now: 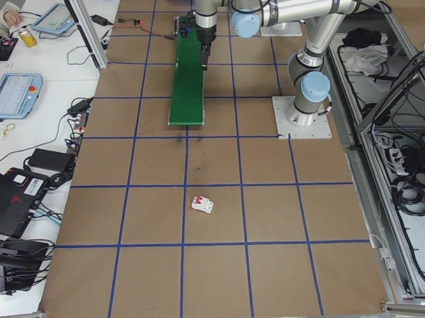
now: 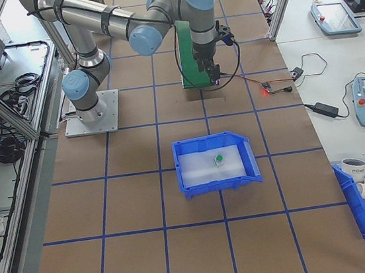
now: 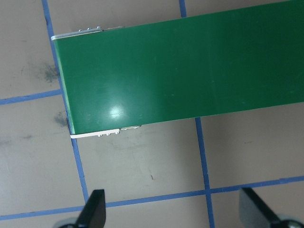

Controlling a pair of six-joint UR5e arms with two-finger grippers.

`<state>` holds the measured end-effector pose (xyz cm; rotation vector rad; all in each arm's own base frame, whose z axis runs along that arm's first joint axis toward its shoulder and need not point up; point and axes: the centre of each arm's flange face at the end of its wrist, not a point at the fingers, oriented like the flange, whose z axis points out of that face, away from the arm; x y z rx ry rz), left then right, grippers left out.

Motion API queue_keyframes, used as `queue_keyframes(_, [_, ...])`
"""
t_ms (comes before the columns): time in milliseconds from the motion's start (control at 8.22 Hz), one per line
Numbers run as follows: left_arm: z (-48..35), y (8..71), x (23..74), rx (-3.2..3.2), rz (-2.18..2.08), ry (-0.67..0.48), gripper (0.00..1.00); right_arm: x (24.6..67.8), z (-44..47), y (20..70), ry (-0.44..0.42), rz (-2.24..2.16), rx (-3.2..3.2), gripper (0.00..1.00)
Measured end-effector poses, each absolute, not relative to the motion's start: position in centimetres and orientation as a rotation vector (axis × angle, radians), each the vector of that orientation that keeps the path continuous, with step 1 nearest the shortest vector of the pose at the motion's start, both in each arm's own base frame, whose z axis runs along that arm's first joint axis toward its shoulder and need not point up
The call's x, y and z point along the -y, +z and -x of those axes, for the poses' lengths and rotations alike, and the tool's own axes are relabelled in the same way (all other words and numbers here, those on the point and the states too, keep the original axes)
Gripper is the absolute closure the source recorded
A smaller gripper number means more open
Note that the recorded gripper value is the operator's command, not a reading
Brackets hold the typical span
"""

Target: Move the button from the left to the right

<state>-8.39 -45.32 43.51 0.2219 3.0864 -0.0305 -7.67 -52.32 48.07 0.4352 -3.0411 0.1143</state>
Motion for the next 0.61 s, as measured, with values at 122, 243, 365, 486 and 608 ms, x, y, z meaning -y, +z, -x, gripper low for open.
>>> queue_keyframes(122, [8.3, 42.6, 45.5, -3.09, -0.22, -0.018, 0.0, 52.1, 3.8, 48.5, 0.107, -0.377, 3.057, 0.0])
queue_keyframes(243, [8.2, 41.8, 45.5, -3.092, -0.221, -0.004, 0.0, 51.8, 0.1, 48.8, 0.103, -0.327, 3.068, 0.0])
queue_keyframes(365, [8.2, 41.5, 45.5, -3.09, -0.219, 0.004, 0.0, 51.5, -3.3, 48.8, 0.095, -0.29, 3.068, 0.0])
queue_keyframes(486, [8.2, 41.2, 45.6, -3.088, -0.216, 0.007, 0.0, 51.2, -5.9, 48.8, 0.089, -0.28, 3.06, 0.0])
queue_keyframes(608, [8.2, 41.0, 45.5, -3.087, -0.212, 0.009, 0.0, 50.8, -8.1, 48.8, 0.088, -0.279, 3.055, 0.0])
